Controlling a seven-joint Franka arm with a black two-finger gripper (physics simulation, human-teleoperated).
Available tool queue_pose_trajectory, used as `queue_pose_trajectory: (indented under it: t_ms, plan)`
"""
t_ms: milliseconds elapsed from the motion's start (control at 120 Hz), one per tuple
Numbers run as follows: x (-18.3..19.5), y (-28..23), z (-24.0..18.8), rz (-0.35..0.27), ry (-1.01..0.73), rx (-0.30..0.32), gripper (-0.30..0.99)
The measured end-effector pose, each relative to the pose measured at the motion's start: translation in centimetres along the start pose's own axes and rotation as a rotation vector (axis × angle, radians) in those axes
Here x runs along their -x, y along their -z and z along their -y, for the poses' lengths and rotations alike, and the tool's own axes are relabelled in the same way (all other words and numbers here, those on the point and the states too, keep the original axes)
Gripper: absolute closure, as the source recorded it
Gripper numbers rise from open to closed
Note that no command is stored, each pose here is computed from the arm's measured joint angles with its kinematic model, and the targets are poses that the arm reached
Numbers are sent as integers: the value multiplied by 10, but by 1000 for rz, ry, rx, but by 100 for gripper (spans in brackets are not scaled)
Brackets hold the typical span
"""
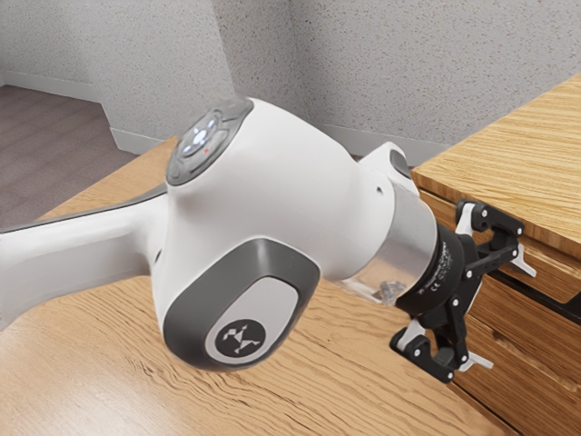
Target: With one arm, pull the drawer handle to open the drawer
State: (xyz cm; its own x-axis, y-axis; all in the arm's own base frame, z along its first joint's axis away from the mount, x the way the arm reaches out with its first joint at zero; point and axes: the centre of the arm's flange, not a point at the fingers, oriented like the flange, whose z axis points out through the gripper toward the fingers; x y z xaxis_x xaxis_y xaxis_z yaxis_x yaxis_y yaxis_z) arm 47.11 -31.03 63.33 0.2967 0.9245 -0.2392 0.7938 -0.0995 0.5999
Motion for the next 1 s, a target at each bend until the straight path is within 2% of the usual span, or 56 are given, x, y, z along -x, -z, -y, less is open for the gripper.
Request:
queue_pose_trajectory:
  t_ms: [500, 1000]
  plan:
    - [-2, -11, 5, -5, 46, -17, 0]
    - [-3, 10, 22, -45, 30, -87, 0]
